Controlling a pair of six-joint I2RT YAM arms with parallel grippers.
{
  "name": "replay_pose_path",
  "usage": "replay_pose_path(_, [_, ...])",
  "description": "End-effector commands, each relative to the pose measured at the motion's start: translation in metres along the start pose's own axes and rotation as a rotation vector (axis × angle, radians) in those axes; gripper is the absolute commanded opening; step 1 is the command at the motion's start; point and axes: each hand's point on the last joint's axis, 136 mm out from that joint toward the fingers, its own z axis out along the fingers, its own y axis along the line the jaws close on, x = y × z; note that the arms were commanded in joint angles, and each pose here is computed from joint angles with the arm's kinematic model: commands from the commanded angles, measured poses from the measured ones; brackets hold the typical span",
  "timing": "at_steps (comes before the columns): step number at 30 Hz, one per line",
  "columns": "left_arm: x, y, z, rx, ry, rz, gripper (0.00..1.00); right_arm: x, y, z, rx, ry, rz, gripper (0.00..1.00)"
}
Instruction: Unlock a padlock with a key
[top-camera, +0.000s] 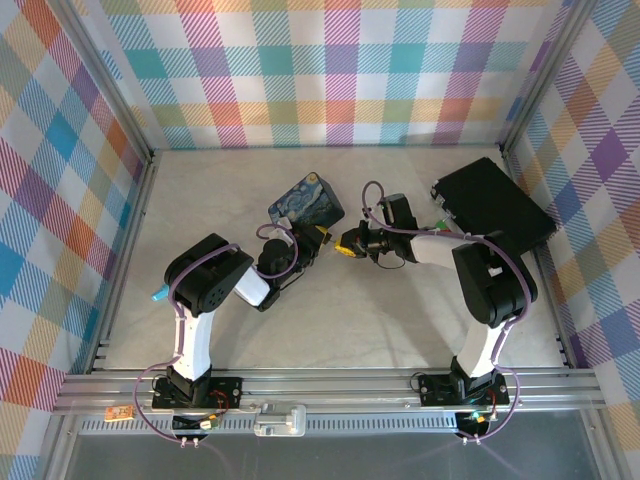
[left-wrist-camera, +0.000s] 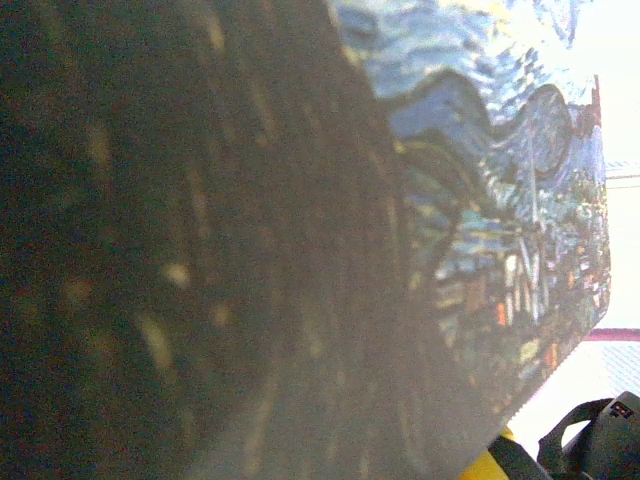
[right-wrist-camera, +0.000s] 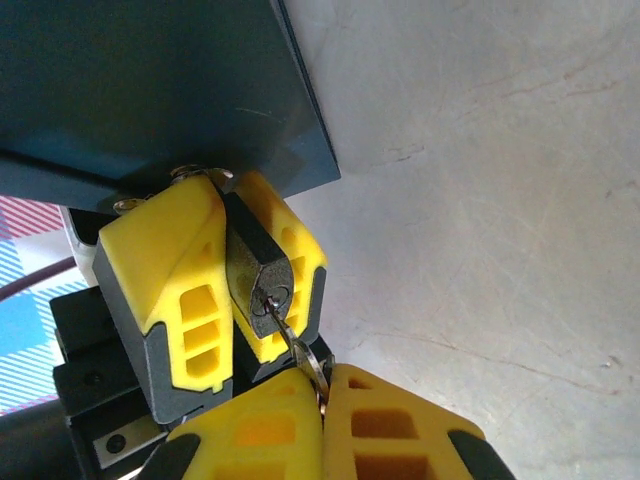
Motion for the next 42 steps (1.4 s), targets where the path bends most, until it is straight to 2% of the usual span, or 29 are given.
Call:
replay_pose_path(1, [0.064, 0.017, -0.003, -0.065, 0.238, -0.073, 0.00, -0.023, 0.030, 0.000, -0.018, -0.112, -0.222, 0.00])
replay_pose_path(5, [0.065, 0.013, -0.002, -0.060, 0.245, -0.078, 0.00, -0.023, 0.028, 0.002, 0.018, -0.122, -0.243, 0.00])
replay_pose_path(13, [0.069, 0.006, -0.004, -0.034, 0.268, -0.018, 0.00, -0.021, 0.041, 0.002, -0.088, -0.061, -0.152, 0.00])
replay_pose_path(23, [0.077, 0.008, -0.009, -0.038, 0.322, 0.032, 0.00, -0.023, 0.031, 0.002, -0.099, 0.007, -0.168, 0.00])
replay_pose_path(29, [0.064, 0.019, -0.007, -0.104, 0.237, 0.011, 0.00, -0.018, 0.035, 0.005, -0.077, -0.054, -0.145, 0.00])
replay_pose_path(35, [0.053, 0.014, -0.003, -0.113, 0.145, -0.019, 0.00, -0.010, 0.039, 0.007, -0.068, -0.145, -0.113, 0.00])
replay_pose_path(42, [0.058, 0.007, -0.004, -0.115, 0.166, -0.004, 0.00, -0.016, 0.047, 0.012, -0.076, -0.137, -0.149, 0.00])
